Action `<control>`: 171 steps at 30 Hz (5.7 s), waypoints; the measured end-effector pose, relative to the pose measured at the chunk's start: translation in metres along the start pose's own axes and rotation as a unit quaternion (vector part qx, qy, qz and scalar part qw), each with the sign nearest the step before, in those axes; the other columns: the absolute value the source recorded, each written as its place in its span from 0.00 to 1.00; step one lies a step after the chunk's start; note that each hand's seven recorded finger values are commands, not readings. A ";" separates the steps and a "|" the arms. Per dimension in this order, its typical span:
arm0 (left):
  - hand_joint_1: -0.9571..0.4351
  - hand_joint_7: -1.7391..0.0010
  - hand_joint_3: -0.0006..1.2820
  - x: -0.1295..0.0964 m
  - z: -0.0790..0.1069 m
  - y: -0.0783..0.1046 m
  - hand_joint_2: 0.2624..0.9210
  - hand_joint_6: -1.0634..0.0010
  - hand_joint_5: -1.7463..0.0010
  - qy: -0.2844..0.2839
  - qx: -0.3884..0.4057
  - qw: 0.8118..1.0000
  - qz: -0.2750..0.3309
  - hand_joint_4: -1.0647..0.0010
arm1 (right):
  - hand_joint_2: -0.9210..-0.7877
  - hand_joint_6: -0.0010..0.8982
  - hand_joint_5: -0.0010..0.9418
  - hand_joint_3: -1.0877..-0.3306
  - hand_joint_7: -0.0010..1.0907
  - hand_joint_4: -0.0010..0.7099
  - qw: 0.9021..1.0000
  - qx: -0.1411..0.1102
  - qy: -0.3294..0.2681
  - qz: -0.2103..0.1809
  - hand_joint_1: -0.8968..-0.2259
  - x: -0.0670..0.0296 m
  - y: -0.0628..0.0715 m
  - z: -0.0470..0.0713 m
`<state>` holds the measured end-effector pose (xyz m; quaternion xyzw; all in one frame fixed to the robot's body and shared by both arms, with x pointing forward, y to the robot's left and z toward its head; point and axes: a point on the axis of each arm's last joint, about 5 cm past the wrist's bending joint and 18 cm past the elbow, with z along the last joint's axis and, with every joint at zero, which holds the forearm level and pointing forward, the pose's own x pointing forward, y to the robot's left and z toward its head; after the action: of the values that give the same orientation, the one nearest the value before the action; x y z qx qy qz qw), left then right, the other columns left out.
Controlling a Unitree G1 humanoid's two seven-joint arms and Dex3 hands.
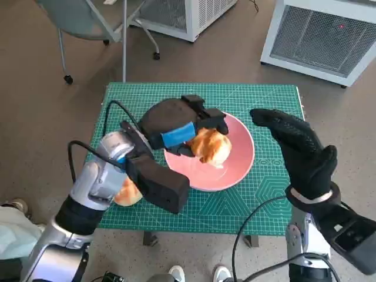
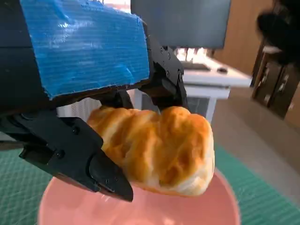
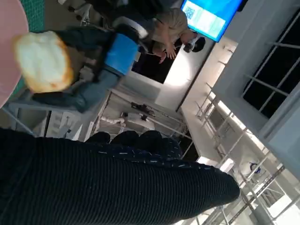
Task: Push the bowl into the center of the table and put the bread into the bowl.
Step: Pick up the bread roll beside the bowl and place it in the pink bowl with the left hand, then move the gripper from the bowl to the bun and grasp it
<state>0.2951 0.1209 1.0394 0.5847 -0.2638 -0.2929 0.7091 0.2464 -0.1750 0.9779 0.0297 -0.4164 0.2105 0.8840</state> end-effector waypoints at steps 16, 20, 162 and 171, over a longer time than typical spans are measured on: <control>0.42 1.00 0.00 -0.025 0.005 0.020 0.84 0.68 1.00 0.009 -0.016 1.000 -0.012 0.80 | 0.00 0.00 0.00 0.49 0.29 0.00 1.000 0.002 -0.001 0.000 0.39 -0.0001 0.001 0.000; 0.42 1.00 0.00 -0.037 0.005 0.025 0.83 0.69 1.00 0.009 -0.018 1.000 -0.003 0.80 | 0.00 0.00 0.00 0.48 0.28 0.00 1.000 0.003 0.000 0.001 0.39 -0.0001 0.001 0.000; 0.69 0.32 0.09 -0.141 -0.064 -0.045 1.00 0.47 0.28 0.118 -0.113 0.982 -0.092 0.39 | 0.00 0.00 0.00 0.47 0.31 0.00 0.999 0.027 0.016 0.016 0.40 0.0014 0.001 -0.002; 0.69 0.34 0.08 -0.148 -0.068 -0.033 1.00 0.46 0.28 0.123 -0.117 0.985 -0.044 0.37 | 0.00 0.00 0.00 0.47 0.31 0.00 0.999 0.026 0.016 0.014 0.40 0.0009 0.000 -0.001</control>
<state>0.2383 0.2685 0.9899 0.5405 -0.1126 -0.2786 0.7858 0.2478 -0.1740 0.9775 0.0436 -0.3972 0.2344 0.8862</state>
